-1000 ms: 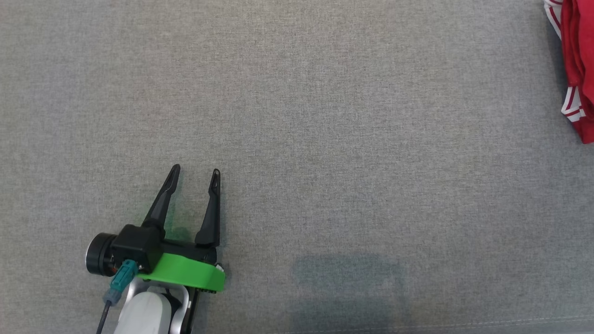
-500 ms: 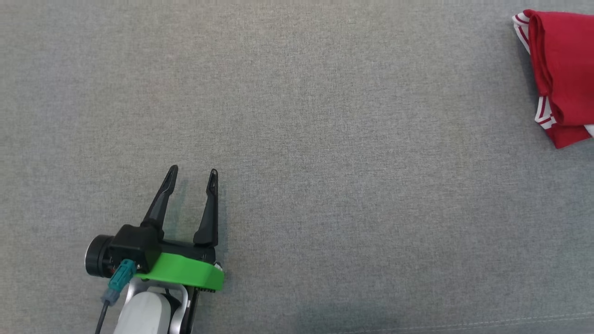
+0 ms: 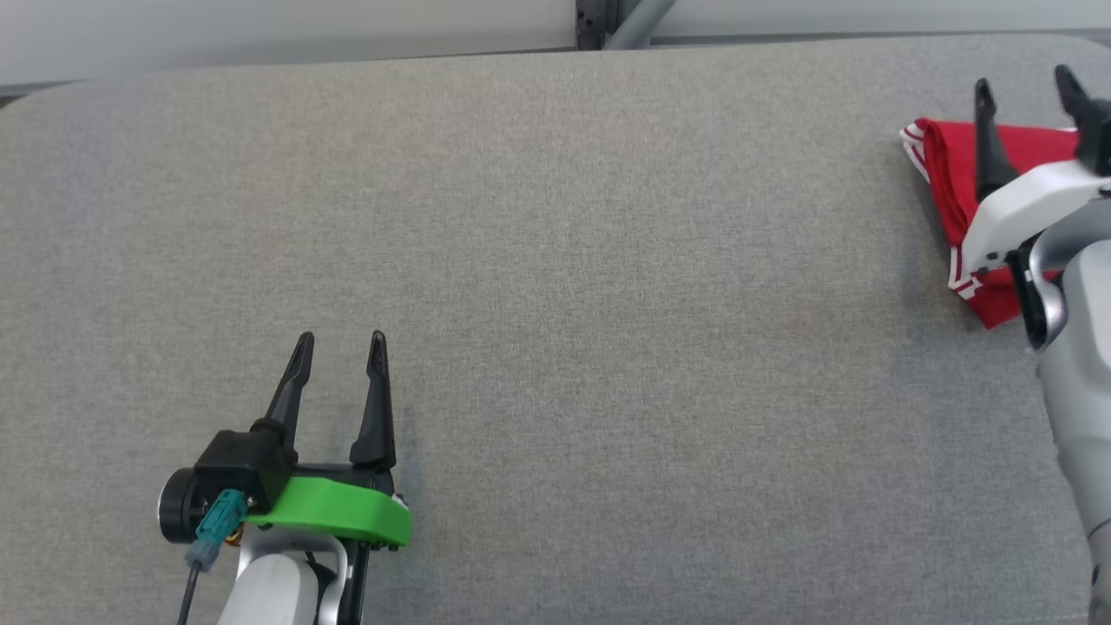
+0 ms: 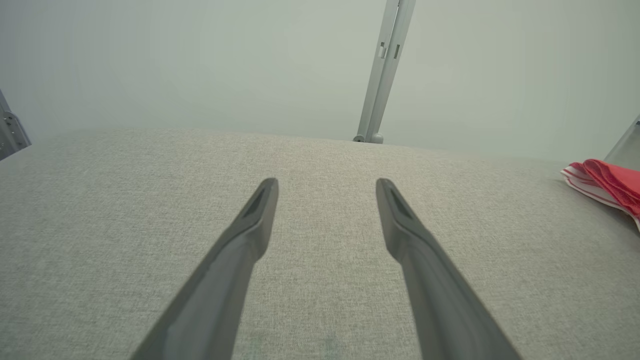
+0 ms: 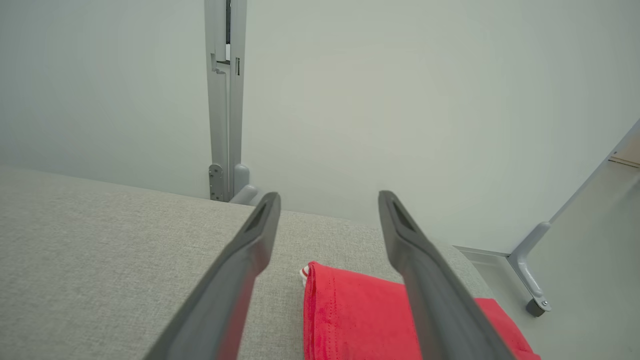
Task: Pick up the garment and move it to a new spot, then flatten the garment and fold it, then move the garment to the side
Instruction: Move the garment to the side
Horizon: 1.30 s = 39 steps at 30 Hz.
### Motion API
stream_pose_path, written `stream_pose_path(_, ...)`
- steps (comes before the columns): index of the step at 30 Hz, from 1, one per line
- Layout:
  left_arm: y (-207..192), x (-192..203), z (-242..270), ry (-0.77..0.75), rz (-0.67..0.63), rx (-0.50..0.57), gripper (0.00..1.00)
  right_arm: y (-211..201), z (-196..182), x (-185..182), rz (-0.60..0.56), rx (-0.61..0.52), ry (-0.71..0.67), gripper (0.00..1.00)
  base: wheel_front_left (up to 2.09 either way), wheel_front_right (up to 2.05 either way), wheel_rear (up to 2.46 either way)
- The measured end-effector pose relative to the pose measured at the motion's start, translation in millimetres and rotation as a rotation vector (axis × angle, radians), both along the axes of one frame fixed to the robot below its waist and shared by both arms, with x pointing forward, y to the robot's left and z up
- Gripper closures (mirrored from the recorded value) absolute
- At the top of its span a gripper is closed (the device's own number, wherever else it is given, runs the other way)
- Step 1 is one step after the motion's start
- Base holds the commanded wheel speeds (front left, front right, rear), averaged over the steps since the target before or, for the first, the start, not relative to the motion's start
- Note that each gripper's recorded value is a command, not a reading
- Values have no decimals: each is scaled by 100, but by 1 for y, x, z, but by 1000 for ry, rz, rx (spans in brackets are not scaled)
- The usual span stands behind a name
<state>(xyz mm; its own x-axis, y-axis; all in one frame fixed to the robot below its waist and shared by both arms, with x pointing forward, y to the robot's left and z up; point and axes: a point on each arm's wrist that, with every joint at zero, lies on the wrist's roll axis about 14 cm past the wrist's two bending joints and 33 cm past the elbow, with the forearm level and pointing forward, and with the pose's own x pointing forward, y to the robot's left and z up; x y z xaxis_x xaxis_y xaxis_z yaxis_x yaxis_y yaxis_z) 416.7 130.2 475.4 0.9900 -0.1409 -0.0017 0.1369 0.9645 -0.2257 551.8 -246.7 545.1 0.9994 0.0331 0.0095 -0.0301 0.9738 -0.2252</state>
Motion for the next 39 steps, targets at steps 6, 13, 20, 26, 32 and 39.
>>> stream_pose_path(6,9,-10,20,-44,38,7,0,47,16,-31,90,133,-86,0,0,0,0)
stream_pose_path(13,23,-23,32,-66,104,-18,0,97,13,-78,168,261,-127,0,0,0,0)
stream_pose_path(20,34,-38,27,-44,146,-41,0,114,1,-121,179,335,-129,0,0,0,0)
stream_pose_path(26,35,-47,21,-25,153,-56,0,126,-16,-154,208,446,-83,0,0,0,0)
stream_pose_path(32,30,-52,17,-19,140,-18,0,121,-23,-168,193,423,-71,0,0,0,0)
stream_pose_path(39,32,-56,16,-22,148,-2,0,114,-24,-172,176,422,-76,0,0,0,0)
